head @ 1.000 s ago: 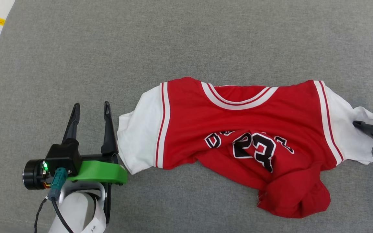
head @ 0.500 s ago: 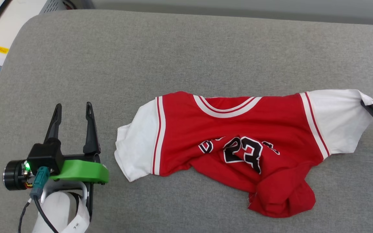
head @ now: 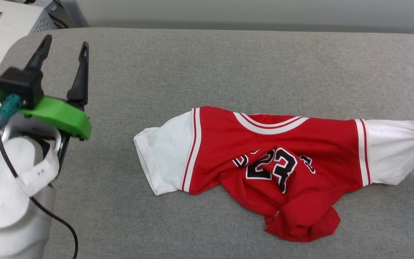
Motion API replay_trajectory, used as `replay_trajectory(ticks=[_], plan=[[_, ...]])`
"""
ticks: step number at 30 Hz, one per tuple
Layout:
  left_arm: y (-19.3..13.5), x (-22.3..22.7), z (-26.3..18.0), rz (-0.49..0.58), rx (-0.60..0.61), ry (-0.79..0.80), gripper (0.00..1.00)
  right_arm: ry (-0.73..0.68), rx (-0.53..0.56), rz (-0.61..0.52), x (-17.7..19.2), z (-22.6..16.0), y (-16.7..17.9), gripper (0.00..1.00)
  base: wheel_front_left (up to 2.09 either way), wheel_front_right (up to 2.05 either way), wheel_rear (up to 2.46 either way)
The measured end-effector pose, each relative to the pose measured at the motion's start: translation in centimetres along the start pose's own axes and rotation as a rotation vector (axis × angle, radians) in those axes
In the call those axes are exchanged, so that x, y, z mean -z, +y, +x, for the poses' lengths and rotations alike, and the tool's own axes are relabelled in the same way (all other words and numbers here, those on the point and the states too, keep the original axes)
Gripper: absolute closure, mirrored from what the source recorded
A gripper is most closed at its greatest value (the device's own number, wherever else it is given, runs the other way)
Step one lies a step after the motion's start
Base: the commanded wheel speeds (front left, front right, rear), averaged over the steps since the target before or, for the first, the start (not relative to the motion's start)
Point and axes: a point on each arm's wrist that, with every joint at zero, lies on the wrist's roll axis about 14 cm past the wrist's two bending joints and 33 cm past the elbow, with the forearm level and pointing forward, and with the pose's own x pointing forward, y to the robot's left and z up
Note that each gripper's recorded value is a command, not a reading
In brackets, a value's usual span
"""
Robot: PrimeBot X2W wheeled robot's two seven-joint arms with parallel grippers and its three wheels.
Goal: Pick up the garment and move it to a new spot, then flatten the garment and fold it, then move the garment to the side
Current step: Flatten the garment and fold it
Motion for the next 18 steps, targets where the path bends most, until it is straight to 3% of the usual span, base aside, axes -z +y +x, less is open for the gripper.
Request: replay_trajectory(ticks=[3,7,12,18], plan=[[-0.7,0.0,2.2,-0.008,0.061,0.076,0.0,0.006,0.008,0.013,0.6,-0.1,-0.1,1.0,0.0,0.0,0.0],[-3.5,2.7,3.6,-0.058,0.198,0.31,0.0,0.011,0.013,0.025,1.1,0.0,-0.1,1.0,0.0,0.0,0.0],[-5.7,7.9,1.9,-0.065,0.344,0.698,0.0,0.022,0.014,0.034,1.5,0.2,0.0,1.0,0.0,0.0,0.0],[-7.9,12.3,-0.5,-0.111,0.456,0.993,0.0,0.05,0.019,0.033,2.2,0.6,-0.2,1.0,0.0,0.0,0.0]])
